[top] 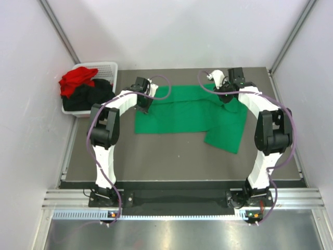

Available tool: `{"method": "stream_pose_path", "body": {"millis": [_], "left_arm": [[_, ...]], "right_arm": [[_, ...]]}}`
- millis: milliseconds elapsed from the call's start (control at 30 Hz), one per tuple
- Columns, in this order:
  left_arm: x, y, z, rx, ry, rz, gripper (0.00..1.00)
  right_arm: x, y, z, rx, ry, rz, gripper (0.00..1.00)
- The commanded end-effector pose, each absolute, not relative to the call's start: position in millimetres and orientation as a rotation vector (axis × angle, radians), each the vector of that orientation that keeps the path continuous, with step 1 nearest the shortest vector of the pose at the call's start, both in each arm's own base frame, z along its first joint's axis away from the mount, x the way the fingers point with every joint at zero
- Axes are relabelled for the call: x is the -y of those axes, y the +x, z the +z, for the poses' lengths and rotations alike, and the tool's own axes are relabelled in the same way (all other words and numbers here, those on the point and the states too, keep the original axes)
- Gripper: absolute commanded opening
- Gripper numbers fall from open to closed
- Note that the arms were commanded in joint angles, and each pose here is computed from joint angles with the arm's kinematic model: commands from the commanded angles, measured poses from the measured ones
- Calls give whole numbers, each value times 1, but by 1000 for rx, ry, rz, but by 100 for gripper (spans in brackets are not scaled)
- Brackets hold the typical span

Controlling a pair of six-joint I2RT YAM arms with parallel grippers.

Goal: Fold and stack the t-shirts
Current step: Fold the tshirt

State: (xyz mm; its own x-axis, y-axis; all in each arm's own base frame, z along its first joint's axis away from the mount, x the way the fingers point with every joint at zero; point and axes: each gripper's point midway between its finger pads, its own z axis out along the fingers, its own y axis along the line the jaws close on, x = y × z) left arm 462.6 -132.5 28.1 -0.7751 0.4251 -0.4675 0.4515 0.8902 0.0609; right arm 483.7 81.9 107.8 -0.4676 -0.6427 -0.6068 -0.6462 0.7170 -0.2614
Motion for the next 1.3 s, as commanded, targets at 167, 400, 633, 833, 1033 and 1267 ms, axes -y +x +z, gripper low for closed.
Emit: {"method": "stream_pose_path", "body": {"millis": [167,400,633,833,1033,1267], "left_arm": [[136,465,33,-2558,657,-66,2],[133,463,31,-2565,659,-58,1],[133,462,29,-2569,662,-50,1],[133,462,26,-2573,664,-55,2],[133,462,25,-2576,665,-56,2],[133,462,22,-2583,663,-57,2]], "right_arm": [[-113,470,84,-2273,-1078,182,17],[-104,480,67,-2324,-1066,122,16],[-94,506,70,-2317,-990,35,23],[-88,519,68,-2320,-963,-16,28],[-84,519,64,-2334,-969,-37,29],[-76,526,58,-2338,-966,-105,31]]}}
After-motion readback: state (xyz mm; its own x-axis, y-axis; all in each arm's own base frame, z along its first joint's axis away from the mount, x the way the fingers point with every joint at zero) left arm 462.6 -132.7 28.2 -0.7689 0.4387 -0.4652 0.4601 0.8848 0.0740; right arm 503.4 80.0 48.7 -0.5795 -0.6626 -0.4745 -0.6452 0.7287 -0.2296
